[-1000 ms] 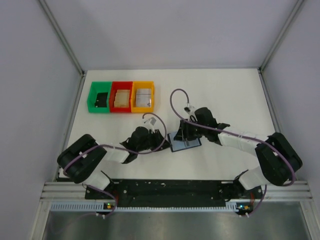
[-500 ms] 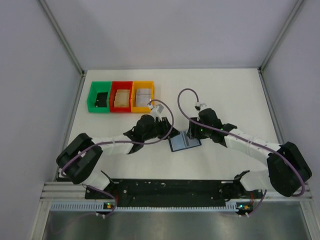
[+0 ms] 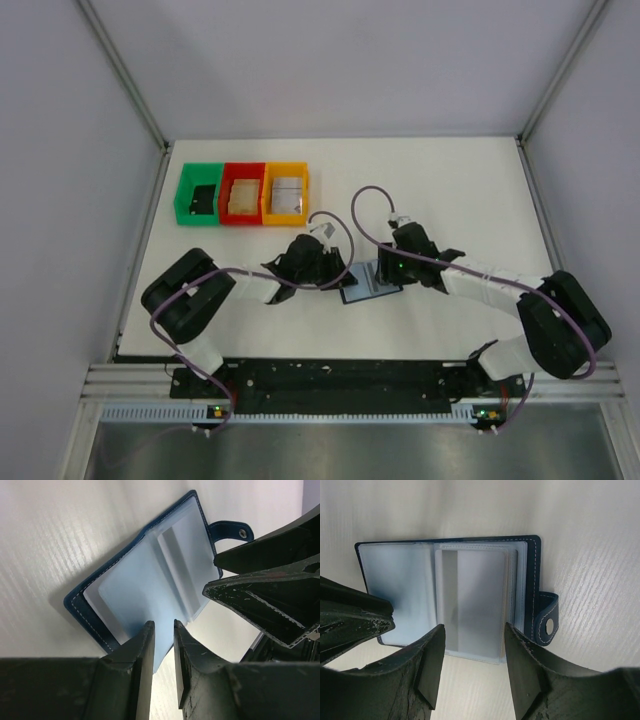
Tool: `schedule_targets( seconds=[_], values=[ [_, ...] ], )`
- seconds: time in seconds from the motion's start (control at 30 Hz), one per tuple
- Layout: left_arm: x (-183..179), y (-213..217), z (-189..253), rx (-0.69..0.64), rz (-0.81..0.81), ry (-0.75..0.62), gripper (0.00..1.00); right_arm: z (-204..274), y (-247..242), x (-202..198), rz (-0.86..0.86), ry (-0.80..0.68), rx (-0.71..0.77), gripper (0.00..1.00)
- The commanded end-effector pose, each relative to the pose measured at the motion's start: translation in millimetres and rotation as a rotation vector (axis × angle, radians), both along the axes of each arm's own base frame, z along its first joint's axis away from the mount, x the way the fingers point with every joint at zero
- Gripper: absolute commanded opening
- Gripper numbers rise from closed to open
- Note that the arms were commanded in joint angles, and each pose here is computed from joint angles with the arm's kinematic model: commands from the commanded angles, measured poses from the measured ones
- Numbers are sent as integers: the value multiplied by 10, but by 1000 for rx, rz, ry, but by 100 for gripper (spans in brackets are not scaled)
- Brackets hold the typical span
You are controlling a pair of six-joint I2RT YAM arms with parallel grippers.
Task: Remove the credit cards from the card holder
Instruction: Remove the credit card from the card holder.
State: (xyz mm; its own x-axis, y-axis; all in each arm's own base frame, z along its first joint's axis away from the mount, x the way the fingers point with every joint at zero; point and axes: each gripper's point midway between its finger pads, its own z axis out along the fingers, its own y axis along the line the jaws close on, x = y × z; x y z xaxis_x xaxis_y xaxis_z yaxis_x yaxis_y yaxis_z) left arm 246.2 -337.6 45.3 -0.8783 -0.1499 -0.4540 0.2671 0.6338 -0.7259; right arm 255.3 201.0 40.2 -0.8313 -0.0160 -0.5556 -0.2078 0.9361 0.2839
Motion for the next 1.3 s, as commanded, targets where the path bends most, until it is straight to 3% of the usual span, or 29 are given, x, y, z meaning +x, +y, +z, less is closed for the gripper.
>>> schedule_targets(
  seconds=[0.0, 0.6, 0.97, 1.27],
  values=[
    [-15, 8, -52, -2, 7, -2, 26, -6, 88, 30, 10, -2, 42, 51],
    [-81, 31, -139, -2, 7, 32, 25, 68, 409, -28, 110, 26, 188, 49],
    [-107, 11, -148, -19, 3, 44, 25, 217, 619, -22, 168, 20, 292, 37],
    [-78, 148, 213, -91, 85, -48, 31, 430, 845, 8, 230, 5, 403, 34]
  ],
)
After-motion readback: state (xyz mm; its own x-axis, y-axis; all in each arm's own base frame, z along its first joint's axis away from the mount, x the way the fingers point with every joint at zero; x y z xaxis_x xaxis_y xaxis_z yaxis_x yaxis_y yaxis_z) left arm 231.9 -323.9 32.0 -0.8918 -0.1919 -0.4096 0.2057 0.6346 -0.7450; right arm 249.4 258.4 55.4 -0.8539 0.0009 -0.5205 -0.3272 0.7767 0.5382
